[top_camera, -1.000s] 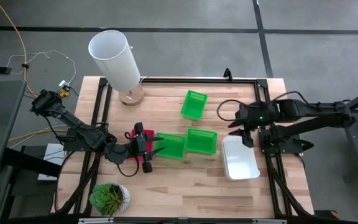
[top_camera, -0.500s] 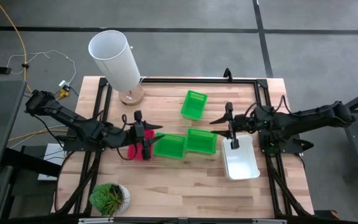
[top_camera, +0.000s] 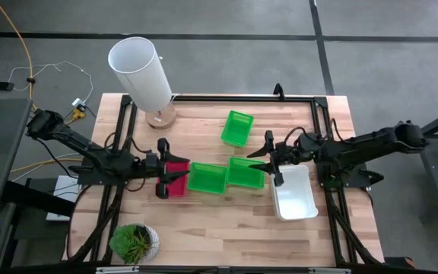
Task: Stack baskets by color
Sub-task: Stack the bottom left green bin on top of the bottom right green bin
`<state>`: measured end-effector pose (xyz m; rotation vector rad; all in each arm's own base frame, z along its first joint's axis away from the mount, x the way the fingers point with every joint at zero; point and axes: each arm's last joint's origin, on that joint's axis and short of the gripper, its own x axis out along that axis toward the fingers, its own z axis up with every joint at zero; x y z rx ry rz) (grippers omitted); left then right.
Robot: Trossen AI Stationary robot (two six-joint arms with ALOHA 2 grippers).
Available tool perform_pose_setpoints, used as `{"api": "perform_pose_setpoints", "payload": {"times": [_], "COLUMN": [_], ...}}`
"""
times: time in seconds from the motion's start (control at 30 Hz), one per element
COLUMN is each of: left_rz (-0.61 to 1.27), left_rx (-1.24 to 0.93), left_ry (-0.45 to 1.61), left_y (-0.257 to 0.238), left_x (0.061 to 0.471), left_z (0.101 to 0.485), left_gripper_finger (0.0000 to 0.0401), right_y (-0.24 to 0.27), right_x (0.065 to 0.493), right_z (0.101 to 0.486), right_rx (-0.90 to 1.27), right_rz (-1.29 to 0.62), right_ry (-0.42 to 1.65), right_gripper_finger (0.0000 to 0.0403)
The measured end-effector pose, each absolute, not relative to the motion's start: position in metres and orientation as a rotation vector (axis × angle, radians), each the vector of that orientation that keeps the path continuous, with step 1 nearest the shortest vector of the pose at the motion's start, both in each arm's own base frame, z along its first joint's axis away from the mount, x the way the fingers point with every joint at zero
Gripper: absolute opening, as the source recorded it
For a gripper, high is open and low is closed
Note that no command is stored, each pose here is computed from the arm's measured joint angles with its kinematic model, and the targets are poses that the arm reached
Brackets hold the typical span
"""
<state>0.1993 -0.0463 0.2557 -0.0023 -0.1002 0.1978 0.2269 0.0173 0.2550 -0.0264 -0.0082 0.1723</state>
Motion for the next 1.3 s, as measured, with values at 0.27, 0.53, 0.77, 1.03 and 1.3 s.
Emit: {"api": "perform_pose_setpoints", "payload": {"times": [0.27, 0.53, 0.77, 1.03, 1.3], "left_rz": [0.204, 0.162, 0.143, 0.078, 0.122], "left_rx": [0.007, 0.000, 0.060, 0.112, -0.023], "left_ry": [-0.070, -0.040, 0.294, 0.599, 0.745], "left_y": [-0.048, -0.054, -0.076, -0.088, -0.066], "left_x": [0.201, 0.213, 0.261, 0.301, 0.312], "left_z": [0.252, 0.250, 0.249, 0.220, 0.194], "left_gripper_finger": [0.0149, 0.0150, 0.0173, 0.0209, 0.0211], "right_y": [0.016, 0.016, 0.016, 0.016, 0.016], "right_x": [0.226, 0.226, 0.226, 0.226, 0.227], "right_z": [0.257, 0.257, 0.257, 0.255, 0.255], "right_rx": [-0.025, -0.024, -0.023, -0.016, -0.001], "right_rz": [0.133, 0.133, 0.133, 0.133, 0.133], "right_ry": [-0.019, -0.018, -0.018, -0.002, 0.004], "right_gripper_finger": [0.0138, 0.0138, 0.0138, 0.0138, 0.0138]}}
